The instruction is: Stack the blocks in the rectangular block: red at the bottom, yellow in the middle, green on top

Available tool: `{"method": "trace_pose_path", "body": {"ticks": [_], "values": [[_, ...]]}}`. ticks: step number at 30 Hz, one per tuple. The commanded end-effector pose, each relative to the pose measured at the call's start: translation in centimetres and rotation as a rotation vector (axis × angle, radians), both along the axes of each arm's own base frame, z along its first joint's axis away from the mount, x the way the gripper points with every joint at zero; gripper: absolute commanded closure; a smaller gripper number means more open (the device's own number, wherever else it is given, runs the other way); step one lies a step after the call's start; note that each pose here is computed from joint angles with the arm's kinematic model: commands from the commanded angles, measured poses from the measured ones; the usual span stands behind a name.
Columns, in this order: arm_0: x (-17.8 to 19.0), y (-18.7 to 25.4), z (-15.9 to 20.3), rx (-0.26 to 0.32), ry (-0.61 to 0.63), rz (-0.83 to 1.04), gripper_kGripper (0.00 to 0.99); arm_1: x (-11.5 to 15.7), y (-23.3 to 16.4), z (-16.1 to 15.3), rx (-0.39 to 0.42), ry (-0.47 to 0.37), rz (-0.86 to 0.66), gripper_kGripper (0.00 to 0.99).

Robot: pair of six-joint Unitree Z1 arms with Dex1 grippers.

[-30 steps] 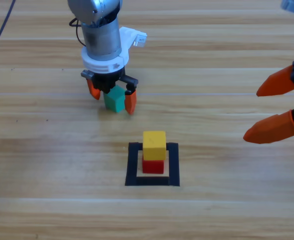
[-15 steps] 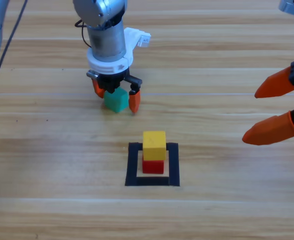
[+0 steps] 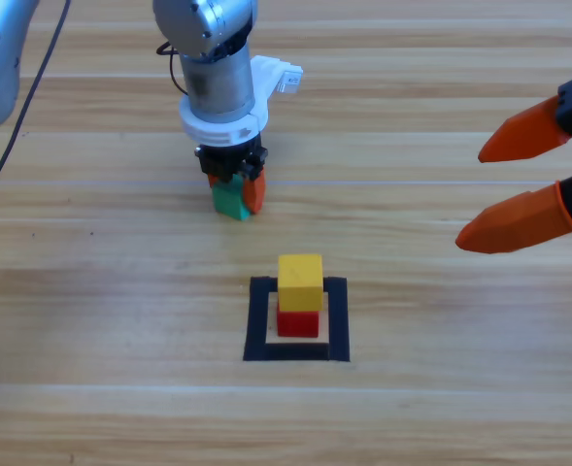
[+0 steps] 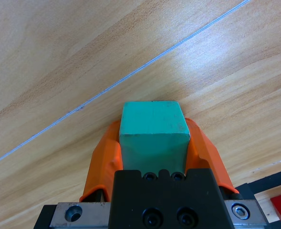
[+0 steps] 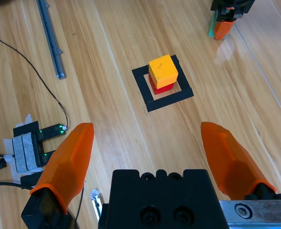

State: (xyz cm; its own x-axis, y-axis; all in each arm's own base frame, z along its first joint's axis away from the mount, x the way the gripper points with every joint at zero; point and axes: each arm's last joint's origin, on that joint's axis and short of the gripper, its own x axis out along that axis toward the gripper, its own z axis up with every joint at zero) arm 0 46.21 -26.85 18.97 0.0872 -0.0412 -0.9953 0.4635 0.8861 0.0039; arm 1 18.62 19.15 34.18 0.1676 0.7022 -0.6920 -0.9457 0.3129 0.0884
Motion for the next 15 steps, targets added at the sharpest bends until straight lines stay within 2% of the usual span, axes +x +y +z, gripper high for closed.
{"method": "trace_pose_path", "body": {"ticks": [1,6,11,15], "values": [[0.1,0.2,-2.2,0.039,0.055,0.014,0.990,0.5,-0.3,-0.5,-0.008,0.037,-0.015,0.000],[-0.7,0.9,1.0,0.035,0.042,0.148,0.990,0.5,-0.2,-0.4,-0.003,0.040,-0.012,0.000],[-1.6,2.1,4.7,-0.043,0.044,0.265,0.990,0.7,0.0,-0.4,0.004,0.049,-0.002,0.000],[-3.2,2.7,7.0,-0.062,0.054,0.325,0.990,0.9,0.2,-0.4,0.007,0.053,0.002,0.000]]}}
